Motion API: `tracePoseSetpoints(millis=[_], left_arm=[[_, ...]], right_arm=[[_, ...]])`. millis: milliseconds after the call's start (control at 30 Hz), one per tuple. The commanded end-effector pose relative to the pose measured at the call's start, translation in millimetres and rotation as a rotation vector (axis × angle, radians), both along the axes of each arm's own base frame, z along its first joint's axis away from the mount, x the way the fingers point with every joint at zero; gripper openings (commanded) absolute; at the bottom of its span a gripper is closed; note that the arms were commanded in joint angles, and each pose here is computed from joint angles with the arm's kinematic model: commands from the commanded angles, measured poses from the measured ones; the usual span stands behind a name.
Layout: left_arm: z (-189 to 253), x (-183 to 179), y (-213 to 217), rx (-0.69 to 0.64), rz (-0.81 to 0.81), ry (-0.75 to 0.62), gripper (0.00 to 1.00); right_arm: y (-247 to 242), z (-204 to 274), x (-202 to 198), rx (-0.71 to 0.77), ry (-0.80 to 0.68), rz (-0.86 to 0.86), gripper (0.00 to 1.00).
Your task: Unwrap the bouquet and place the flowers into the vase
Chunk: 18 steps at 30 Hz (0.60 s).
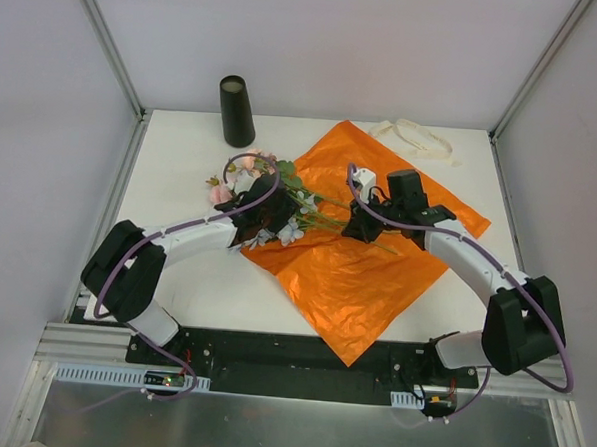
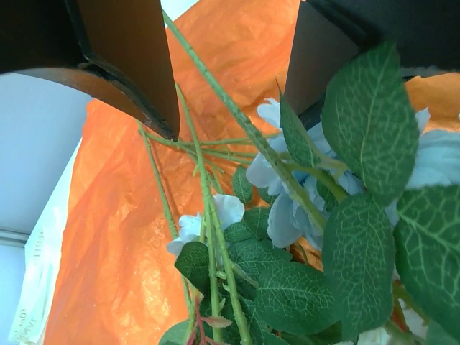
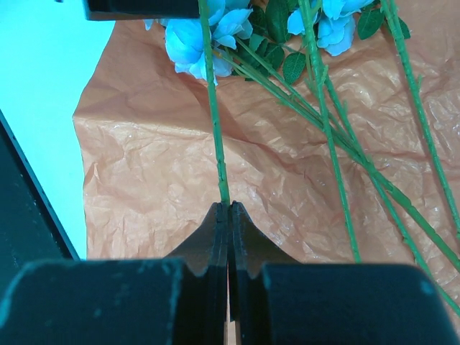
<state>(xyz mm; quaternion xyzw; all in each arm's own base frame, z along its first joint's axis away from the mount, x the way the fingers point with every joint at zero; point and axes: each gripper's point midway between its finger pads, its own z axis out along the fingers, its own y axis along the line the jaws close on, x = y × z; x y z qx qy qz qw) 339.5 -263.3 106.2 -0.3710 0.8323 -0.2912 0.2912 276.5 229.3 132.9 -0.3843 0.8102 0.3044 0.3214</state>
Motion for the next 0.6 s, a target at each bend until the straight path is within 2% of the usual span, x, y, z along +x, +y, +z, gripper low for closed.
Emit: tracePoseSetpoints(millis=[0, 300, 500, 567], left_arm=[[14.7, 21.2, -7.7, -0.076, 0.050, -0.030, 0.58], [17.5, 22.0, -12.0, -0.105, 0.028, -0.041, 0.38], [27.2, 17.8, -3.7, -0.088, 0.029, -0.074, 0.02], [31.0, 14.6, 0.8, -0.078, 0.030, -0.083, 0.00]], right_arm=[[7.3, 19.8, -4.6, 0.061, -0.050, 0.026, 0.00], [7.2, 25.2, -17.9, 0.090, -0.049, 0.059, 0.00], [11.2, 25.2, -22.8, 0.101, -0.021, 0.056, 0.00], [14.1, 28.4, -26.6, 0.111, -0.015, 0.059, 0.00]])
